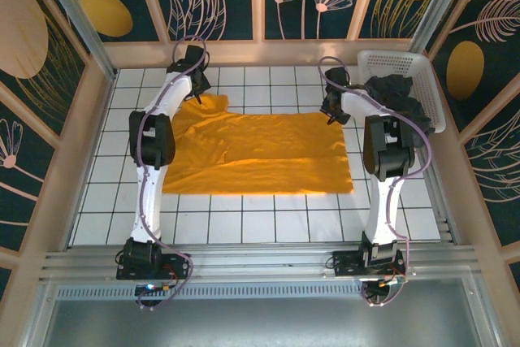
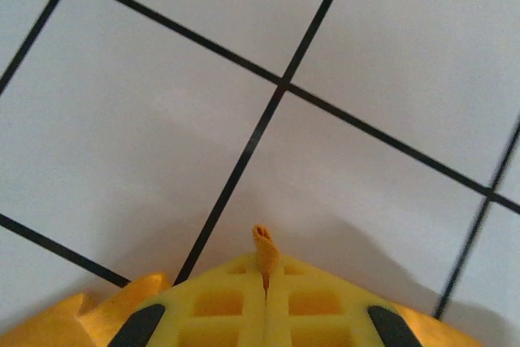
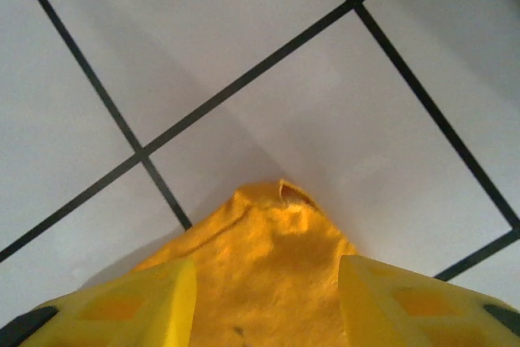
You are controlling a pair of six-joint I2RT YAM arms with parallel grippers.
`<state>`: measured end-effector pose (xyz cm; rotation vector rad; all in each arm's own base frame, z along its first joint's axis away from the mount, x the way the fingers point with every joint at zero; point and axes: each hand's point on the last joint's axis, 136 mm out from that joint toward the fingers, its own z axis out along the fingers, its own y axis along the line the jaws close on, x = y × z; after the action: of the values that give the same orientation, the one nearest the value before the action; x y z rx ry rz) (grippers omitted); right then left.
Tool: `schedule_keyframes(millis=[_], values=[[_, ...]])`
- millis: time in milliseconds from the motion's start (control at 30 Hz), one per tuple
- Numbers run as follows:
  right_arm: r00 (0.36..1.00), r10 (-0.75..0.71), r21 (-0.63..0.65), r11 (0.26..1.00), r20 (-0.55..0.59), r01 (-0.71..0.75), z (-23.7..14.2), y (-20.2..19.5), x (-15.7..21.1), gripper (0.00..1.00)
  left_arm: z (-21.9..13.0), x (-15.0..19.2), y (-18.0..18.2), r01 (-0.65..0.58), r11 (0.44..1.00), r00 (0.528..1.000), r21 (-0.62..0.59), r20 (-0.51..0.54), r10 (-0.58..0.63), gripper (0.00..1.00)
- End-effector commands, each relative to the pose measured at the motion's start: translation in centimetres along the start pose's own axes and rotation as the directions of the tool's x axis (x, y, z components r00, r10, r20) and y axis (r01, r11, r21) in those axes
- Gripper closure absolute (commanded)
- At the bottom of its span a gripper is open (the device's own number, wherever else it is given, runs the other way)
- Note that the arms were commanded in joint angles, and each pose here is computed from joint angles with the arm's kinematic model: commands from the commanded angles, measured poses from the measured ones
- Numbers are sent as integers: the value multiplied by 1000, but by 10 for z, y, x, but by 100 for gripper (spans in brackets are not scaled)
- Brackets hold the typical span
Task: Fold and stack the t-shirts
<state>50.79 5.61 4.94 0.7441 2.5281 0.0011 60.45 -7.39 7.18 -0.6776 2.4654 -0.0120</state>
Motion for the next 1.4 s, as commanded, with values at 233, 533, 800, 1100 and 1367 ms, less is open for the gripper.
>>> schedule_keyframes(millis=[233, 533, 800, 1100, 1367], values=[[995, -95, 49, 994, -28, 96, 28, -4, -2, 53, -41, -19, -19, 16, 994, 1000, 110, 20, -19, 100], [992, -121, 99, 987, -46, 125, 36, -17, 7, 63, -49, -11, -16, 11, 993, 1000, 114, -5, -11, 100], [980, -196, 107, 975, 23, 193, 22, -9, -17, 50, -55, -12, -17, 8, 992, 1000, 124, -9, -7, 100], [977, -212, 73, 974, -14, 213, 41, -4, -8, 61, -54, -10, -17, 8, 992, 1000, 126, -19, -6, 100], [978, -205, 72, 976, -35, 207, 43, -8, -3, 91, -54, -4, -13, -2, 994, 999, 111, -42, 7, 100]])
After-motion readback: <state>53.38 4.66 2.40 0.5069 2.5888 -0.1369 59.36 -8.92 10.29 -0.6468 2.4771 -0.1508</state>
